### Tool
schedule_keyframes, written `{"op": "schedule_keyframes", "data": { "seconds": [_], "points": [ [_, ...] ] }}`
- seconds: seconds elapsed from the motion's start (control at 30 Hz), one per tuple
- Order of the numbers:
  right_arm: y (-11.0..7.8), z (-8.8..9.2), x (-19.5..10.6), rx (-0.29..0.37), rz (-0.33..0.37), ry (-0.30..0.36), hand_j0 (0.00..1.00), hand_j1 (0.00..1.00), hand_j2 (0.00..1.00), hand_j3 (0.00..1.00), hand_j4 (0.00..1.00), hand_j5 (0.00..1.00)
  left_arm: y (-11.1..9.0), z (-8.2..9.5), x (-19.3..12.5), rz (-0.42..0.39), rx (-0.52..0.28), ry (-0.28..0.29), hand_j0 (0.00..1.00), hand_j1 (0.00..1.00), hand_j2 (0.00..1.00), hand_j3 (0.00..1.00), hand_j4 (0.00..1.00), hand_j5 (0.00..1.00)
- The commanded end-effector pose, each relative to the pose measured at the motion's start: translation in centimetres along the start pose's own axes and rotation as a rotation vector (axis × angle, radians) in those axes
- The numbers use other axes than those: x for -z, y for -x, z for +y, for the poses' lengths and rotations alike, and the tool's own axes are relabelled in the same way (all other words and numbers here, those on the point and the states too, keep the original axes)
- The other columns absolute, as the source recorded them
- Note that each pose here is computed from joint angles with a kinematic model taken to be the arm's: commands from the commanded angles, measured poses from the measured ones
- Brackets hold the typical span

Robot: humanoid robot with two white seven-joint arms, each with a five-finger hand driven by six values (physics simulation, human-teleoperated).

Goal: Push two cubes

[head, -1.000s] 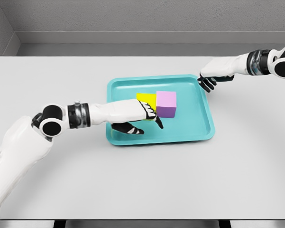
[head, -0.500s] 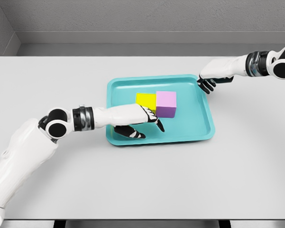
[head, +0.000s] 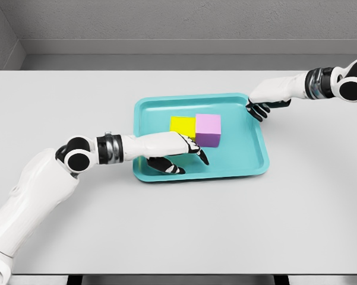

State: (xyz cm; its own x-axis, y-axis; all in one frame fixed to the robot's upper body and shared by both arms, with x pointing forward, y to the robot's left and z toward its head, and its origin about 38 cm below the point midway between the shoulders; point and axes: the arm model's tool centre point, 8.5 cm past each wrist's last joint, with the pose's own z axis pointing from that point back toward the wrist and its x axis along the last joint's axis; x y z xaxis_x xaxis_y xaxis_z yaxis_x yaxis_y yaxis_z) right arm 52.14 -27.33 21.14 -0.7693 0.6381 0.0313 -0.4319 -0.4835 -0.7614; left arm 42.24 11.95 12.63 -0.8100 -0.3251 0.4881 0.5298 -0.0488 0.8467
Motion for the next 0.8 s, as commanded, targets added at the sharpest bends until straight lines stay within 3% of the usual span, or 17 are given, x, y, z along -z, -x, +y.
{"op": "schedule_keyframes", "data": {
  "seconds": [0.0,0.43,0.77],
  "points": [
    [0.1,0.1,-0.1,0.005,0.003,0.001,0.14,0.14,0.14,0.14,0.14,0.14,0.0,0.1,0.0,-0.001,-0.006,-0.005,0.71,0.71,0.71,0.71,0.71,0.71],
    [0.1,-0.1,-0.5,-0.003,0.005,0.003,0.13,0.13,0.13,0.13,0.13,0.13,0.5,0.2,-0.2,0.013,-0.011,-0.004,0.71,0.71,0.71,0.71,0.71,0.71],
    [-1.3,-0.5,0.2,-0.041,-0.031,-0.004,0.14,0.14,0.14,0.14,0.14,0.14,0.7,0.2,-0.4,0.018,-0.012,-0.004,0.71,0.71,0.71,0.71,0.71,0.71]
  ]
}}
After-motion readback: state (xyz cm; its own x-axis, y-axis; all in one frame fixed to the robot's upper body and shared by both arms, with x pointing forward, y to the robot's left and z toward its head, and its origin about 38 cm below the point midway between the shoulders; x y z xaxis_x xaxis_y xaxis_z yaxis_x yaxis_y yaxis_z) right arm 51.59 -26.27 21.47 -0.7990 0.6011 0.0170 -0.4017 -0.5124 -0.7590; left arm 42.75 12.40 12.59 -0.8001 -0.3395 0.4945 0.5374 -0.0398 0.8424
